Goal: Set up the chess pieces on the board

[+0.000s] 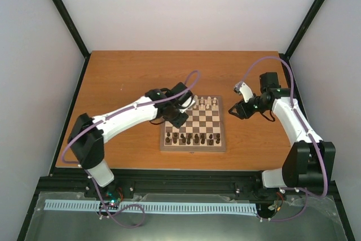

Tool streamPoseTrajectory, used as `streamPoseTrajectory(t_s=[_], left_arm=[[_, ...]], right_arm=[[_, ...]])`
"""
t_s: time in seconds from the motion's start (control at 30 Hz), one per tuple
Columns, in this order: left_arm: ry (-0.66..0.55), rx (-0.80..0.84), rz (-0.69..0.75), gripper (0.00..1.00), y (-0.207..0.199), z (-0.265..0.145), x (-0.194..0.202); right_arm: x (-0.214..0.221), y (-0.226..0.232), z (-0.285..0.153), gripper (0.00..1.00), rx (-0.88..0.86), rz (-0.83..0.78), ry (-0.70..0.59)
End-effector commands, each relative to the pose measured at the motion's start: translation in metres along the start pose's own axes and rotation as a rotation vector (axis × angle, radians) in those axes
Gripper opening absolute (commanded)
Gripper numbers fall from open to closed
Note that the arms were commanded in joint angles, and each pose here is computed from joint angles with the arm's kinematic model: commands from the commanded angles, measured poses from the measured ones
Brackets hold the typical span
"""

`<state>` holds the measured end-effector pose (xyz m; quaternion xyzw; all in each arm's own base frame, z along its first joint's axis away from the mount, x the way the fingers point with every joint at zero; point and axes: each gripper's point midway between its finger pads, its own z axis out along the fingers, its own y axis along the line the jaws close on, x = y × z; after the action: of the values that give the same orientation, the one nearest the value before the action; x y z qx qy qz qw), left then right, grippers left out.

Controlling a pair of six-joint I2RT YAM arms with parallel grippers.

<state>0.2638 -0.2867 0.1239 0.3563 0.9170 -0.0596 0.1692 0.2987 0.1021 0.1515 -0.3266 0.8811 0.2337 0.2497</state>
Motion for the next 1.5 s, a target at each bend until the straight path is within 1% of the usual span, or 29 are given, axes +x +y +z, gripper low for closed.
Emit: streamPoseTrajectory(t_s=[0.0,0.13,0.2,0.27,0.33,0.4,0.43,0.47,0.5,0.53,0.6,0.7,0.77,0.83,0.9,1.03,1.13,1.3,1.47], left_arm=[[-0.116,-0.111,-0.075,0.37,0.034,-0.048,-0.014],[-0.222,-0.198,-0.136,0.40,0.061,-0.085,-0.015],[-0.294,-0.239,-0.165,0.47,0.071,-0.105,-0.015],[-0.372,-0.286,-0.200,0.57,0.083,-0.126,-0.012],[-0.475,-0.348,-0.252,0.71,0.098,-0.156,-0.006],[-0.561,-0.389,-0.292,0.85,0.108,-0.178,0.002],[-0.599,-0.410,-0.312,0.94,0.113,-0.188,0.007],[-0.625,-0.431,-0.328,0.99,0.117,-0.191,0.014],[-0.649,-0.443,-0.336,1.00,0.120,-0.195,0.019],[-0.675,-0.452,-0.345,1.00,0.122,-0.198,0.024],[-0.709,-0.487,-0.398,1.00,0.129,-0.198,0.037],[-0.767,-0.557,-0.522,1.00,0.144,-0.193,0.059],[-0.794,-0.585,-0.566,1.00,0.150,-0.192,0.068],[-0.800,-0.636,-0.616,1.00,0.158,-0.198,0.076],[-0.779,-0.682,-0.652,1.00,0.165,-0.196,0.082],[-0.703,-0.659,-0.682,1.00,0.170,-0.182,0.080],[-0.665,-0.690,-0.716,1.00,0.178,-0.181,0.082],[-0.688,-0.746,-0.729,1.00,0.184,-0.194,0.089],[-0.687,-0.741,-0.696,1.00,0.183,-0.193,0.086]], right_arm=[[-0.024,0.003,-0.026,0.50,0.052,-0.033,-0.072],[-0.037,0.004,-0.041,0.51,0.094,-0.039,-0.111],[-0.044,0.003,-0.051,0.51,0.135,-0.040,-0.139],[-0.053,0.002,-0.064,0.51,0.185,-0.044,-0.178],[-0.062,0.005,-0.080,0.53,0.233,-0.071,-0.224],[-0.065,0.004,-0.091,0.56,0.286,-0.088,-0.246],[-0.066,0.004,-0.095,0.60,0.305,-0.092,-0.251],[-0.066,0.003,-0.099,0.68,0.321,-0.091,-0.258],[-0.066,0.003,-0.101,0.93,0.338,-0.089,-0.271],[-0.067,0.002,-0.103,0.99,0.355,-0.090,-0.292],[-0.068,-0.001,-0.102,1.00,0.380,-0.065,-0.355],[-0.061,-0.006,-0.089,1.00,0.371,0.013,-0.426],[-0.059,-0.021,-0.092,1.00,0.451,0.077,-0.445],[-0.056,-0.033,-0.099,1.00,0.522,0.117,-0.452],[-0.055,-0.035,-0.101,1.00,0.543,0.125,-0.464],[-0.055,-0.034,-0.105,1.00,0.559,0.122,-0.481],[-0.055,-0.035,-0.109,1.00,0.577,0.127,-0.492],[-0.057,-0.033,-0.121,1.00,0.614,0.126,-0.521],[-0.059,-0.015,-0.121,1.00,0.551,0.058,-0.539]])
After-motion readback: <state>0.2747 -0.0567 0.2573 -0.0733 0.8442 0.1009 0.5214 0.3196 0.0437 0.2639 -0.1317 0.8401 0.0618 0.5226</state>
